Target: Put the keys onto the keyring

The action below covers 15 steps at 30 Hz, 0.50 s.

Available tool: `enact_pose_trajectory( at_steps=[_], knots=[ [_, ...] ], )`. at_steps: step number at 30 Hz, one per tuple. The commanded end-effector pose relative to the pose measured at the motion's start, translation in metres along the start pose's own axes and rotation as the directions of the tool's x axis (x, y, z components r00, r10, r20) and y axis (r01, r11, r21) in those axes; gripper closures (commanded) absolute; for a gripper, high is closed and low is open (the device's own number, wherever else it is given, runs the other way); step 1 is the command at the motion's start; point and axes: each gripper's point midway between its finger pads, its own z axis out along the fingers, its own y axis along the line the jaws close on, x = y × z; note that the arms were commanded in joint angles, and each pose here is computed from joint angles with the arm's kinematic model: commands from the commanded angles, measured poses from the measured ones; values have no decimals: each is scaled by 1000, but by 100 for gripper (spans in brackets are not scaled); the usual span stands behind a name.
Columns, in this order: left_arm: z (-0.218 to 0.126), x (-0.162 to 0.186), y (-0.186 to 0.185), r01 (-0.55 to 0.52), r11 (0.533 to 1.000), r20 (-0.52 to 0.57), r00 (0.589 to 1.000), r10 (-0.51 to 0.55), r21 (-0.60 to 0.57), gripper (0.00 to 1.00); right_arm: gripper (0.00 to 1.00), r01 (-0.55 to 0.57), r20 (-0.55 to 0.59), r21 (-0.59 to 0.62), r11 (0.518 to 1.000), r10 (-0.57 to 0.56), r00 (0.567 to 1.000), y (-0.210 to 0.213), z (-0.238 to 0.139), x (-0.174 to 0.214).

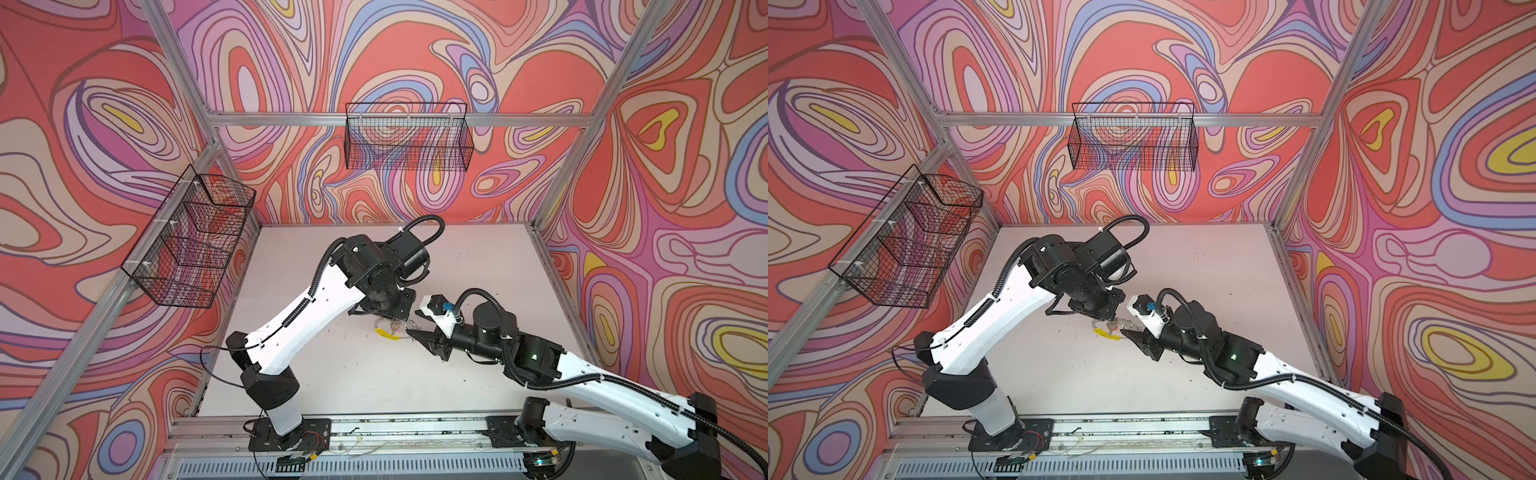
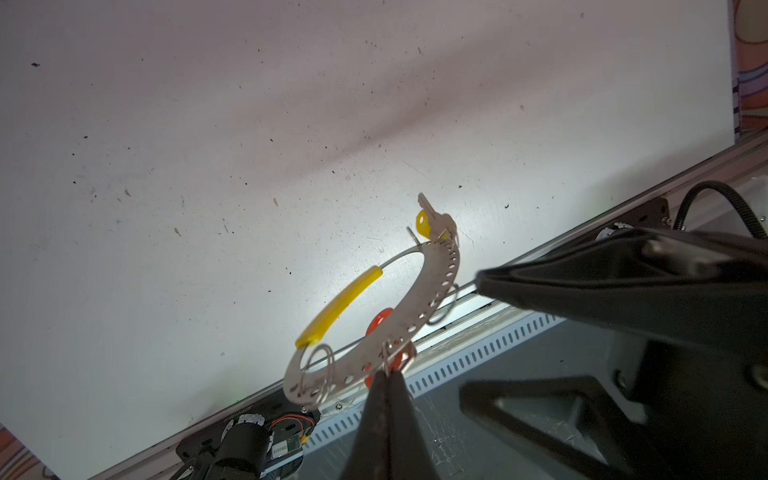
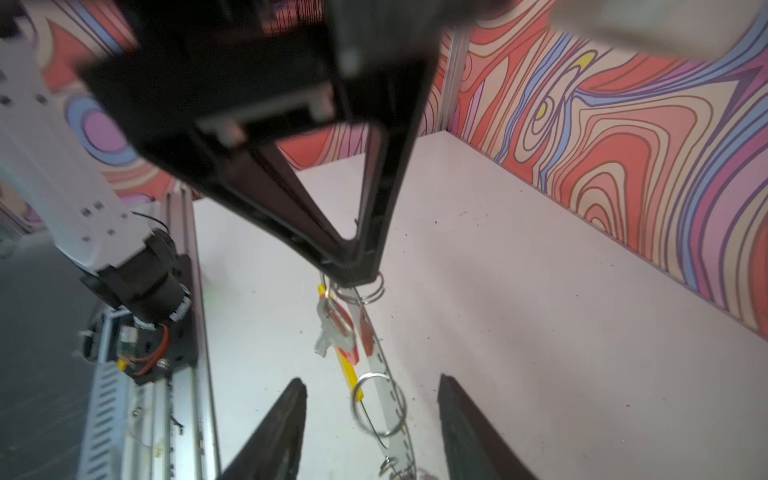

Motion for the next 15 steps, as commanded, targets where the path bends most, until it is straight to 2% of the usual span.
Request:
enact_pose_trajectory(
  at_steps=[1, 5, 10, 14, 15],
  knots=[
    [3, 37, 18, 8, 997, -180, 983, -21, -74, 100, 34, -15, 122, -62, 998, 22, 992, 11, -16, -32],
    [3, 38, 13, 12, 999, -193, 981, -22, -52, 100, 32, -46, 177, -86, 995, 60, 982, 13, -16, -48],
    [0, 40, 8, 23, 1000, -198, 980, -27, -21, 100, 31, -68, 135, -95, 993, 81, 988, 12, 8, -38],
    [-1, 40, 8, 33, 999, -197, 980, -36, -18, 100, 48, -97, 142, -108, 989, 111, 984, 12, 15, -35],
    [-2, 40, 8, 36, 999, -194, 980, -38, -17, 100, 59, -105, 147, -116, 988, 121, 982, 13, 15, -37]
  ],
)
